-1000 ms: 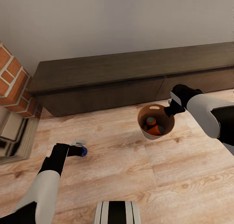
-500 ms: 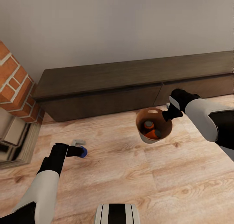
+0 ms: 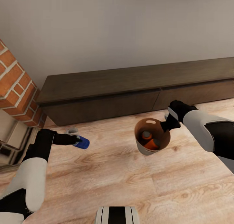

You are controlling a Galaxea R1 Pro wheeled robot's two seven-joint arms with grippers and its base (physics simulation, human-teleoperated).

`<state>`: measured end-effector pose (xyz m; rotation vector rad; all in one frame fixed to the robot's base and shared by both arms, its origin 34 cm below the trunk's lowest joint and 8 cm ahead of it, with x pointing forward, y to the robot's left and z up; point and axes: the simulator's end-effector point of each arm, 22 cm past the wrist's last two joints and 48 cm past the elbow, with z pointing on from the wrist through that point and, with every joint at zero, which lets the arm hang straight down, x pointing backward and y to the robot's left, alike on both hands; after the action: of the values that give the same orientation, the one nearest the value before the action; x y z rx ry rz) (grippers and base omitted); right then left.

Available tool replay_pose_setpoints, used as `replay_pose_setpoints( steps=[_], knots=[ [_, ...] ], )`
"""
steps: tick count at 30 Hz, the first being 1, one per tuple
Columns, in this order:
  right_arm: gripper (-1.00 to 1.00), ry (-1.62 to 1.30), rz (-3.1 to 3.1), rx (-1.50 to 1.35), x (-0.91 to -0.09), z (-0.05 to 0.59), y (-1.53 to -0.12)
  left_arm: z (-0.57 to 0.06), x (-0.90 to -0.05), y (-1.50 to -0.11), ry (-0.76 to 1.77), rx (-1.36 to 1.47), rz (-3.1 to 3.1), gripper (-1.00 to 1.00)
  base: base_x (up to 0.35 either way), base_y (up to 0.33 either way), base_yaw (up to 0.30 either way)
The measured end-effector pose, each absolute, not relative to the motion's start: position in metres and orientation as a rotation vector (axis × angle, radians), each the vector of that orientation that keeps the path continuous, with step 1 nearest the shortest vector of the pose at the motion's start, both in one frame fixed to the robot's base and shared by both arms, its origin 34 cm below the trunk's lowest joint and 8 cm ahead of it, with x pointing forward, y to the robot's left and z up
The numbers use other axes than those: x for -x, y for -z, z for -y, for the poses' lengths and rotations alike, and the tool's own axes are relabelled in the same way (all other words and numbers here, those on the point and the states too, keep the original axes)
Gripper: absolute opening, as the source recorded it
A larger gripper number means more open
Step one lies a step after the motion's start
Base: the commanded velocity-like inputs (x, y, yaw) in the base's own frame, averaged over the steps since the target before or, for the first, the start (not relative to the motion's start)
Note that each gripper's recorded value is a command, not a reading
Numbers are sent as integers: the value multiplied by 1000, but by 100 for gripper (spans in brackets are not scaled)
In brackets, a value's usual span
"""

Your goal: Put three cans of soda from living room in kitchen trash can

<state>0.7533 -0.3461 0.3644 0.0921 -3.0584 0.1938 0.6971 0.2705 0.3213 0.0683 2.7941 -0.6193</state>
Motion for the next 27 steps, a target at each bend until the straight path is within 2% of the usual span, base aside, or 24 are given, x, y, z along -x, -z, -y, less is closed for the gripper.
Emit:
replay_pose_setpoints(
  steps=[5,11,20,24,27],
  knots=[
    [-100,-140,3043,-71,-745,339,-365,-266,-748,-409,843,-106,-2663,-100,0,0,0],
    [-100,-178,2999,-109,-728,343,-361,-228,-769,-491,1022,-385,-2600,-100,0,0,0],
    [-100,-130,2994,-111,-728,327,-374,-208,-801,-561,1034,-495,-2543,-100,0,0,0],
    [-100,-144,2989,-184,-731,309,-382,-146,-812,-598,1120,-557,-2496,-100,0,0,0],
    [-100,-78,2994,-210,-734,278,-387,-85,-798,-606,1148,-724,-2502,-100,0,0,0]
  ],
)
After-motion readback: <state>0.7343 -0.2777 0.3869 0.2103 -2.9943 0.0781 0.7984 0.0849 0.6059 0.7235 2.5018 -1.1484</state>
